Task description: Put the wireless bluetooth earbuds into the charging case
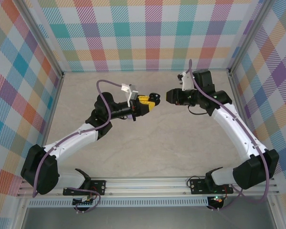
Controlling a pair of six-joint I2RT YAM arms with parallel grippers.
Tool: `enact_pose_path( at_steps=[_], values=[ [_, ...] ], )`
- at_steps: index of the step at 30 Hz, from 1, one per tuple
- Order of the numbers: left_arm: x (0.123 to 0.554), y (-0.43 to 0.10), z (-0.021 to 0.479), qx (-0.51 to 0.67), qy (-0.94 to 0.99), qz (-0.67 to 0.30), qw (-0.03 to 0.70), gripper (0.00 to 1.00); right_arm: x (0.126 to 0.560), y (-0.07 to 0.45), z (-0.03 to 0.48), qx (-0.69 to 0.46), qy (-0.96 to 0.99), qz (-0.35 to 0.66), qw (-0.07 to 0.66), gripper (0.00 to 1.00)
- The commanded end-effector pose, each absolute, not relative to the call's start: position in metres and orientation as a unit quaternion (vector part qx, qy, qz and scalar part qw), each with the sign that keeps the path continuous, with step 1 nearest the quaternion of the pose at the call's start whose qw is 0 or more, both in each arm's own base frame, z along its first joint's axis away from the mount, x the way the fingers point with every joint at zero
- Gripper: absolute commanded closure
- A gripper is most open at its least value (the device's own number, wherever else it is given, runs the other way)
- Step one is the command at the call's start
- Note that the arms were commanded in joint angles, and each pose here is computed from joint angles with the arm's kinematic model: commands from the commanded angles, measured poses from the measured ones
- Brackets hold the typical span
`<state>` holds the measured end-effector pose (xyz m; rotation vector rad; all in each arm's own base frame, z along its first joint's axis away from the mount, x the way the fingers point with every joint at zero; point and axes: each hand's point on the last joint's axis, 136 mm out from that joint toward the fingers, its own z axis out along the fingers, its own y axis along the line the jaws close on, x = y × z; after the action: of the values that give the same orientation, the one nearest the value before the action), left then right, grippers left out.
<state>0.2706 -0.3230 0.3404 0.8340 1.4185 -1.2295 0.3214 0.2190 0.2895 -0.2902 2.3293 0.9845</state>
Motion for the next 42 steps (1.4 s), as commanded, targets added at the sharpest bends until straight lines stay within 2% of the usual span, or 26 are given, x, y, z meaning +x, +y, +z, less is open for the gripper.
enact_pose_path(
  at_steps=[1,21,33,37,42],
  values=[
    [0.256,-0.329,0.364,0.37,0.556,-0.536,0.516,0.93,0.313,0.234,0.299,-0.159,0.849,0.414,0.287,0.71],
    [0.259,-0.334,0.35,0.364,0.574,-0.546,0.49,0.93,0.299,0.256,0.328,-0.214,0.792,0.496,0.285,0.71],
    [0.275,-0.336,0.329,0.341,0.608,-0.528,0.486,0.93,0.289,0.253,0.339,-0.229,0.782,0.496,0.301,0.71],
    [0.279,-0.335,0.328,0.334,0.615,-0.521,0.488,0.93,0.299,0.245,0.329,-0.207,0.806,0.461,0.308,0.7],
    [0.301,-0.334,0.299,0.308,0.684,-0.473,0.462,0.93,0.326,0.207,0.289,-0.122,0.881,0.329,0.319,0.65]
  ],
)
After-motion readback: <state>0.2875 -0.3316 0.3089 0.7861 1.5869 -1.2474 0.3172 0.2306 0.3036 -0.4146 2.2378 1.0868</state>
